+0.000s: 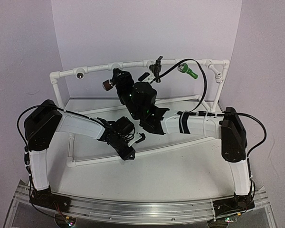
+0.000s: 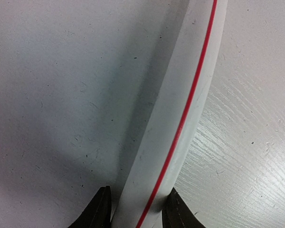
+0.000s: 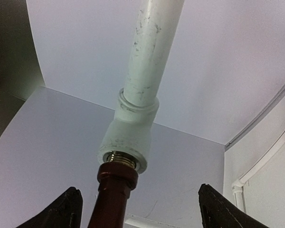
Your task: Install the water faucets
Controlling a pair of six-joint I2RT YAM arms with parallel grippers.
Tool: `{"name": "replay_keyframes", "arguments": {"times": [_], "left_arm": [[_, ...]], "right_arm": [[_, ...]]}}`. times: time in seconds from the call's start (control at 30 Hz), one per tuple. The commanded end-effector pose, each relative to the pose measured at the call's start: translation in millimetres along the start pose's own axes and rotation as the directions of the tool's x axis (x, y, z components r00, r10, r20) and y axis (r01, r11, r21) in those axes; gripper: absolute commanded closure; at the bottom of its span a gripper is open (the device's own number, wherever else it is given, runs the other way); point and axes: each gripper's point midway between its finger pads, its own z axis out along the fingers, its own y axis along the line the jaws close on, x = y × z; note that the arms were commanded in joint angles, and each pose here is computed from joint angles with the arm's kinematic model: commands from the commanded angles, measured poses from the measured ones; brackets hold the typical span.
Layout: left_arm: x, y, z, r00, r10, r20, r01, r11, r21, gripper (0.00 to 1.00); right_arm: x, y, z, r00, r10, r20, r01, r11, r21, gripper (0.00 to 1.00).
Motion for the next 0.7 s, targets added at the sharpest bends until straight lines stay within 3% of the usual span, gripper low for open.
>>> {"name": "replay_keyframes", "arguments": {"times": [0.0,0.2,0.53,0.6,0.67], "left_arm": [[55.4,-13.9,50.4,0.974,-0.163,-0.159,0.172,0.984,0.048,1.0],[56.4,-14.0,52.1,0.973,-0.163,-0.164,0.173,0.984,0.049,1.0],[58.5,-14.7,54.8,0.971,-0.162,-0.174,0.174,0.983,0.053,1.0],[58.6,-15.4,55.1,0.971,-0.162,-0.175,0.175,0.983,0.057,1.0],[58.8,-15.5,55.4,0.971,-0.163,-0.176,0.175,0.983,0.058,1.0]], "right_arm": [[-8.7,60.2,-22.3,0.999,-0.035,-0.02,0.034,0.997,-0.076,0.04],[4.9,68.0,-38.7,0.985,-0.161,-0.06,0.158,0.986,-0.044,0.02],[23.8,40.2,-82.8,0.964,-0.195,-0.18,0.213,0.974,0.083,0.02],[29.8,43.7,-92.0,0.931,-0.288,-0.224,0.311,0.948,0.07,0.02],[37.7,52.5,-97.0,0.854,-0.446,-0.269,0.473,0.88,0.04,0.02]]}}
